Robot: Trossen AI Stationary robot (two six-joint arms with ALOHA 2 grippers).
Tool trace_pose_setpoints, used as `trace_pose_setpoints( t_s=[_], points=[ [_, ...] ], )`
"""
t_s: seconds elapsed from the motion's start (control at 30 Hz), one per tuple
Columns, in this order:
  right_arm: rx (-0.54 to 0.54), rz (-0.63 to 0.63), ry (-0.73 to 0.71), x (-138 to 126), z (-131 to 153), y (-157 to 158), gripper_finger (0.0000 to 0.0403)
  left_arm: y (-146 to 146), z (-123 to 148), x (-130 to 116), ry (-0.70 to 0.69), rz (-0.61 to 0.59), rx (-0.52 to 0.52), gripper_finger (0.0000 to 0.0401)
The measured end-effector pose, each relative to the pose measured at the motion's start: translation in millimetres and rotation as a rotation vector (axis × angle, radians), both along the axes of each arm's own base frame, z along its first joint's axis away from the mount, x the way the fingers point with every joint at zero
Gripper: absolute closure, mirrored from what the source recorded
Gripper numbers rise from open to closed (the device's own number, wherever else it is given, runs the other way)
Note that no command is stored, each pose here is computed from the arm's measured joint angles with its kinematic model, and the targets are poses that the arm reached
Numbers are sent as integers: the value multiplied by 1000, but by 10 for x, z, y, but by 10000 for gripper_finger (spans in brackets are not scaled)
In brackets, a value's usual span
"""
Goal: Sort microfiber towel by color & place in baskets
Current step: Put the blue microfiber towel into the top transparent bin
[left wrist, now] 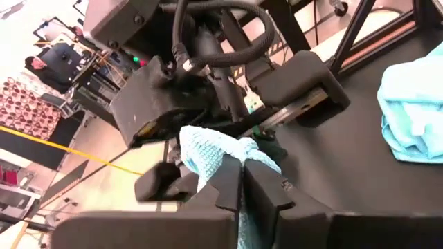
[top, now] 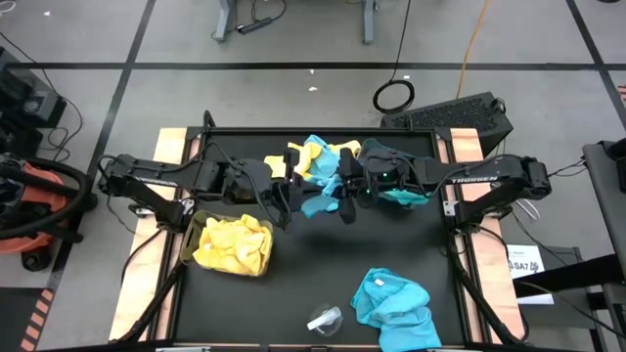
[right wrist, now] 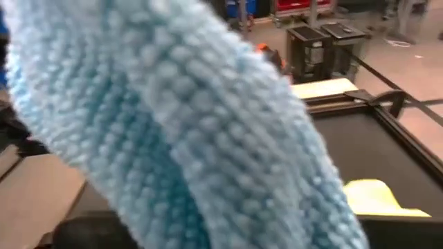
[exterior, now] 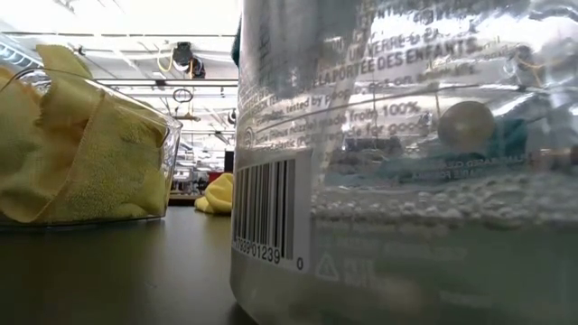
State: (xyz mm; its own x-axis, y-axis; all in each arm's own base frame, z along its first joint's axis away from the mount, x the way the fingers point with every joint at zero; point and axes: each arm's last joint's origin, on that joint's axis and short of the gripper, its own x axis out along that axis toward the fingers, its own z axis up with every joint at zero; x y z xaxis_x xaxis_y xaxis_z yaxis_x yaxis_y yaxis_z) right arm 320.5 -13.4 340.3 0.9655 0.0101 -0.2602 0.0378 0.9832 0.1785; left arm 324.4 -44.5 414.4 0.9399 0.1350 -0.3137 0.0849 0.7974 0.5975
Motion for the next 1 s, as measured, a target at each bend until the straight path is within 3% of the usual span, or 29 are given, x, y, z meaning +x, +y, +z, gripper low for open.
trace_pose_setpoints(
  t_s=[0.17,0.53,0.83,1.0],
  points=[
    [-50,-94,27,-181,104,-62,398,-15,-16,-16,16,33,-6,328],
    [-99,-303,145,-819,326,-238,398,5,-85,-50,50,176,-163,194],
    [-156,-480,349,-1307,303,-329,399,12,-213,-119,168,245,-297,175],
    [-181,-528,477,-1446,232,-418,399,9,-244,-140,198,265,-333,175]
  ],
)
